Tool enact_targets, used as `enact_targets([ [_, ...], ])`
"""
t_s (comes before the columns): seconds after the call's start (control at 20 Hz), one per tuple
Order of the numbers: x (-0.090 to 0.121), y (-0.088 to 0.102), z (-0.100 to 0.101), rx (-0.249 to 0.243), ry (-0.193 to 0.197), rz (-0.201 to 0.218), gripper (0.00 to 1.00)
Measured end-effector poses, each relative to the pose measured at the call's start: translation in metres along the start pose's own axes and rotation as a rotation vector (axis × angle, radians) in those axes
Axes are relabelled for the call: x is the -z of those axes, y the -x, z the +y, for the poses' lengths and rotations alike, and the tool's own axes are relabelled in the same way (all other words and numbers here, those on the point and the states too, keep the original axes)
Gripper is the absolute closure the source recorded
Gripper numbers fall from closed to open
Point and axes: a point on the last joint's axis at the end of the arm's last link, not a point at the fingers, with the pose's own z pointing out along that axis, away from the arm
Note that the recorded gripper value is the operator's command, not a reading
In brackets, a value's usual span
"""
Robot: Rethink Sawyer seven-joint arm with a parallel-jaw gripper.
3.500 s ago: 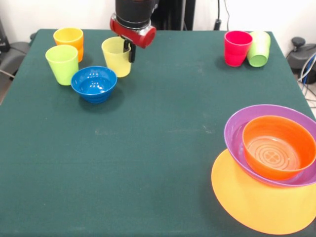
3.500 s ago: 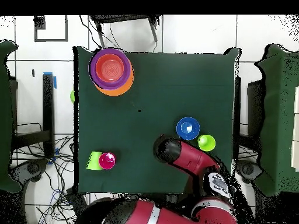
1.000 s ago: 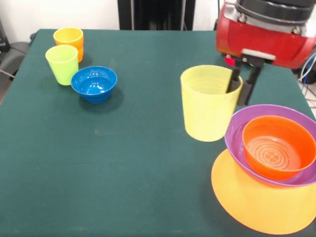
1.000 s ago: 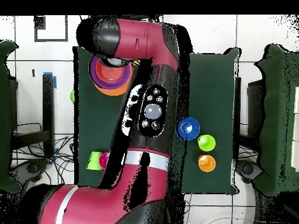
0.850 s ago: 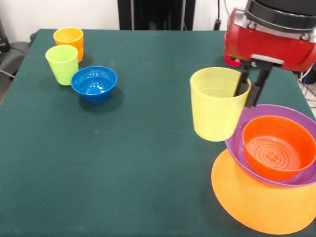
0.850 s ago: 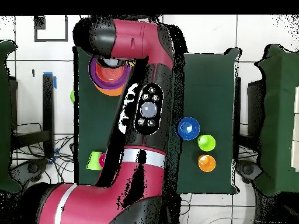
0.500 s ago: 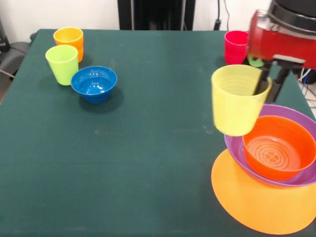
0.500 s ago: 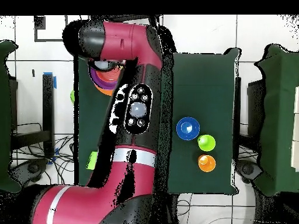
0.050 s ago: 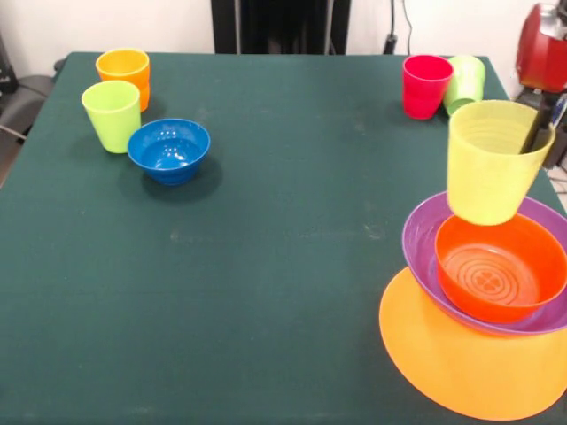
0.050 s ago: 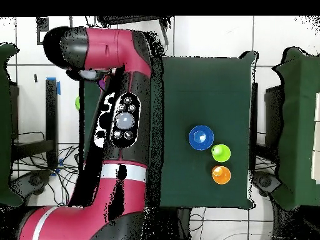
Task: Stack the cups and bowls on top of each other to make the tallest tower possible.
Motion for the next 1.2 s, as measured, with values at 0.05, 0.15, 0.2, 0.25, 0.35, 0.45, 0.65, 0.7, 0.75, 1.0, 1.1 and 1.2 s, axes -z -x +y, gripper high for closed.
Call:
enact_targets([
  [0.05, -0.001, -0.003, 0.002, -0.006, -0.003, 0.004, 1.00],
  [0.15, -0.004, -0.010, 0.005, -0.019, -0.008, 0.010, 1.00],
  [0.2, -0.006, -0.014, 0.007, -0.025, -0.011, 0.011, 1.00],
  [0.25, -0.009, -0.017, 0.008, -0.030, -0.013, 0.009, 1.00],
  [0.35, -0.014, -0.021, 0.010, -0.038, -0.013, -0.003, 1.00],
  [0.45, -0.018, -0.023, 0.010, -0.041, -0.012, -0.013, 1.00],
  [0.65, -0.028, -0.026, 0.011, -0.042, -0.006, -0.048, 1.00],
  [0.7, -0.030, -0.026, 0.011, -0.042, -0.004, -0.058, 1.00],
  [0.75, -0.032, -0.026, 0.011, -0.043, -0.002, -0.069, 1.00],
  [1.0, -0.034, -0.023, 0.012, -0.043, 0.006, -0.096, 1.00],
  [1.1, -0.036, -0.023, 0.012, -0.043, 0.005, -0.097, 1.00],
  [1.2, -0.038, -0.023, 0.012, -0.042, 0.004, -0.095, 1.00],
])
